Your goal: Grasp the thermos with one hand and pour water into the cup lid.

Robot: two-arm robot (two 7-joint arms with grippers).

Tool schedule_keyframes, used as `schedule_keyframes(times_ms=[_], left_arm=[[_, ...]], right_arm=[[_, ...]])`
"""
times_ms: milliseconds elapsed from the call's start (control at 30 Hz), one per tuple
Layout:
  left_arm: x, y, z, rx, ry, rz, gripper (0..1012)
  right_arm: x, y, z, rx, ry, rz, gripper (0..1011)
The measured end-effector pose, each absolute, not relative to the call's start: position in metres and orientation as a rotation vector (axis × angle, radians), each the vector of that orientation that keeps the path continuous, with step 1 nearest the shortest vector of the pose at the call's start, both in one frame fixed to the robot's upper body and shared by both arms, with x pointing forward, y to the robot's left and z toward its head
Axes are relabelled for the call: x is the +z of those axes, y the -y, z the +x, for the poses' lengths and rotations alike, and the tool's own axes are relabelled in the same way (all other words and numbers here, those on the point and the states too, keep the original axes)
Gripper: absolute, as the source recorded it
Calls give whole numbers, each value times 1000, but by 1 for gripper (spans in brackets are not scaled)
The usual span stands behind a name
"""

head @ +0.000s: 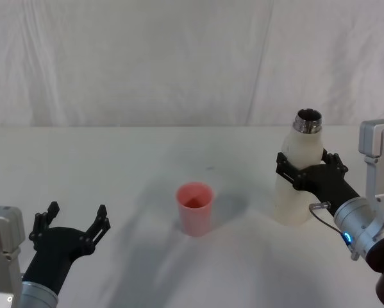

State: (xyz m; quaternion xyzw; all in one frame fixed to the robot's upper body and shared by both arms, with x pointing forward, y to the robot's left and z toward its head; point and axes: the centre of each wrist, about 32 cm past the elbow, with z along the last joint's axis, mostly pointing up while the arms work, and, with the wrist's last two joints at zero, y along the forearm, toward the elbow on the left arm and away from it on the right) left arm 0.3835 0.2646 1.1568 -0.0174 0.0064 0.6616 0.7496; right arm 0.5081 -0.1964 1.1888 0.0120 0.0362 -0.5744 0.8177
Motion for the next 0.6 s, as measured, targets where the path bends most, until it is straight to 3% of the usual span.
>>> schedule_keyframes(times_ms=[600], left_arm=[[1157,-265,384,1446,-14,-38,1001]], right_arm=[[1189,196,508,-1222,-77,25,966]])
